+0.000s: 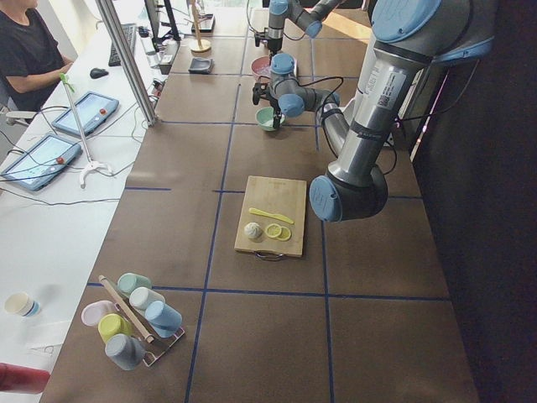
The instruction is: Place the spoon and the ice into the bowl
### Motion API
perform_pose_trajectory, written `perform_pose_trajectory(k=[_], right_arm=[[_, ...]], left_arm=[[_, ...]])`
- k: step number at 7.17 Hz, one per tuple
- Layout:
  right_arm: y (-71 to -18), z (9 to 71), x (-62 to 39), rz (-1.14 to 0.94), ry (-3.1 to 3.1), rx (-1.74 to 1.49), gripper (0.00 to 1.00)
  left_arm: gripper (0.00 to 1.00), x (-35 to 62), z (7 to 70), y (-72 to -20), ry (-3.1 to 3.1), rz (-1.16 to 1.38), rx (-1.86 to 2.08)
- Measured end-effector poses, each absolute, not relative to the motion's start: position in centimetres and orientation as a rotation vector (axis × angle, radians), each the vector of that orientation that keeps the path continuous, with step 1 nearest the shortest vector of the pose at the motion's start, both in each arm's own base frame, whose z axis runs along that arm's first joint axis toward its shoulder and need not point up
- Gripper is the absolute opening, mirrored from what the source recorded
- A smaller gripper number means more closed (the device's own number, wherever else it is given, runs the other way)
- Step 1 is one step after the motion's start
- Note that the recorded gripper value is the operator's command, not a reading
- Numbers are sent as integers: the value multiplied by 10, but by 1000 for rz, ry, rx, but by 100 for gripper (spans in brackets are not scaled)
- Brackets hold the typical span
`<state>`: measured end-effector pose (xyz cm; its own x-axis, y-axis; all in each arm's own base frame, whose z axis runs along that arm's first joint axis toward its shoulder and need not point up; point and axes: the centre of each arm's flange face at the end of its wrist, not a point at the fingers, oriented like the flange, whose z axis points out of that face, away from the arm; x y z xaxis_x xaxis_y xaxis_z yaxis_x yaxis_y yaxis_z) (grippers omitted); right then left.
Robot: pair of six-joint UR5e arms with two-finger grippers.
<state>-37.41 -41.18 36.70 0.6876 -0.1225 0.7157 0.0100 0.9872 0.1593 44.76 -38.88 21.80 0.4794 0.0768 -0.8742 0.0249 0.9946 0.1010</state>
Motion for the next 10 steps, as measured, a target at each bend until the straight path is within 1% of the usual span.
perform_pose_trajectory(k=[1, 2, 3, 4, 5, 8, 10], right_arm=[[-411, 369, -374, -74, -807, 145, 72], [-411, 371, -373, -73, -802, 143, 53], [-410, 374, -372, -71, -797, 140, 31], [-410, 376, -372, -70, -794, 138, 14], [-409, 379, -371, -69, -791, 135, 0], [-410, 374, -369, -67, -800, 139, 0], [-410, 345, -362, -60, -846, 167, 0]], left_arm=[[93, 447, 218, -389, 1071, 31, 105], [93, 447, 217, -389, 1073, 31, 107], [93, 446, 216, -389, 1075, 32, 108], [93, 446, 216, -389, 1075, 32, 108], [93, 445, 216, -388, 1076, 32, 109], [93, 445, 216, -388, 1076, 32, 109], [93, 444, 214, -388, 1079, 31, 112]])
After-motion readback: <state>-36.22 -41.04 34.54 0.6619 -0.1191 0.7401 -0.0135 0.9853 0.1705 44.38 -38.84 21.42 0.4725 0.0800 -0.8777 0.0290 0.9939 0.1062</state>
